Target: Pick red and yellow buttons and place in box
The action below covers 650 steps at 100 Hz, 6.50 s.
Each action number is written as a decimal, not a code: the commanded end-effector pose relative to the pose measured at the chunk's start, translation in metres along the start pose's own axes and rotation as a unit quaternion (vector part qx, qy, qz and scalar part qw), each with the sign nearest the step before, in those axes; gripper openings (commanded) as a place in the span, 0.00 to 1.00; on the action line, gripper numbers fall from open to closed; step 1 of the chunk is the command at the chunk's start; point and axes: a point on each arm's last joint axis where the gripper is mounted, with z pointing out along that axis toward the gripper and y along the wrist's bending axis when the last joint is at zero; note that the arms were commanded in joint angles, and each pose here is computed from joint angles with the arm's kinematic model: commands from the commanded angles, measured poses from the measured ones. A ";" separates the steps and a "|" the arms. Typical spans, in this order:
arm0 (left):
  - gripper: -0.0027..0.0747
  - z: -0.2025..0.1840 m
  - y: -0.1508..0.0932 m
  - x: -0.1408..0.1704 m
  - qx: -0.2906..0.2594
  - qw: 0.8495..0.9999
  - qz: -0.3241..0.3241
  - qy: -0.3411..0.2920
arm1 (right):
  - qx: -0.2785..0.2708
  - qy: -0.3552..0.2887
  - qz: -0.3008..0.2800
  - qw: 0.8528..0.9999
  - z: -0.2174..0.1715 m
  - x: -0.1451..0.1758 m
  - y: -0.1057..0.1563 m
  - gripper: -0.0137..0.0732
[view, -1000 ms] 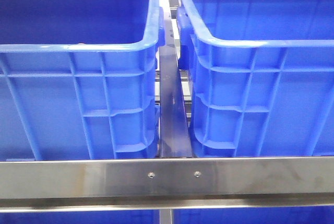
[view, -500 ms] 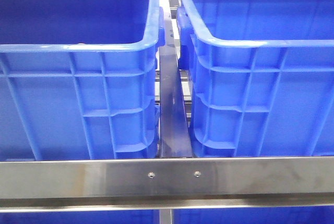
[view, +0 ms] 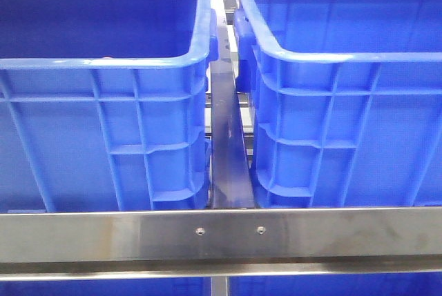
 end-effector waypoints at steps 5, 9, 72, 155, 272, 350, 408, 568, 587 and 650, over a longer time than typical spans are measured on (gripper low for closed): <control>0.82 0.007 0.000 -0.022 0.002 1.000 -0.003 -0.022 | 0.001 -0.056 -0.005 0.998 -0.003 -0.014 0.000 0.08; 0.82 0.012 0.000 -0.024 0.003 1.000 -0.003 -0.014 | 0.001 -0.056 -0.005 0.998 -0.003 -0.014 0.000 0.08; 0.82 0.116 -0.036 -0.070 0.062 0.984 0.009 0.168 | 0.001 -0.056 -0.005 0.998 -0.003 -0.014 0.000 0.08; 0.82 0.233 -0.051 -0.050 0.067 0.961 -0.009 0.268 | 0.001 -0.056 -0.005 0.998 -0.003 -0.014 0.000 0.08; 0.37 0.178 -0.049 -0.082 0.094 0.979 0.001 0.180 | 0.001 -0.056 -0.005 0.998 -0.003 -0.014 0.000 0.08; 0.37 0.054 -0.122 -0.068 0.236 0.962 0.116 0.076 | 0.001 -0.056 -0.005 0.998 -0.003 -0.014 0.000 0.08; 0.37 0.009 -0.202 -0.042 0.362 0.905 0.213 0.074 | 0.001 -0.056 -0.005 0.998 -0.003 -0.014 0.000 0.08; 0.37 0.007 -0.205 -0.040 0.365 0.902 0.217 0.076 | -0.022 0.212 0.051 0.976 0.046 -0.140 -0.005 0.88; 0.37 0.007 -0.205 -0.040 0.365 0.902 0.217 0.076 | -0.053 0.226 0.108 0.967 0.057 -0.158 0.001 0.82; 0.37 0.007 -0.205 -0.040 0.365 0.902 0.217 0.076 | -0.329 0.324 0.360 0.811 0.151 -0.172 0.058 0.82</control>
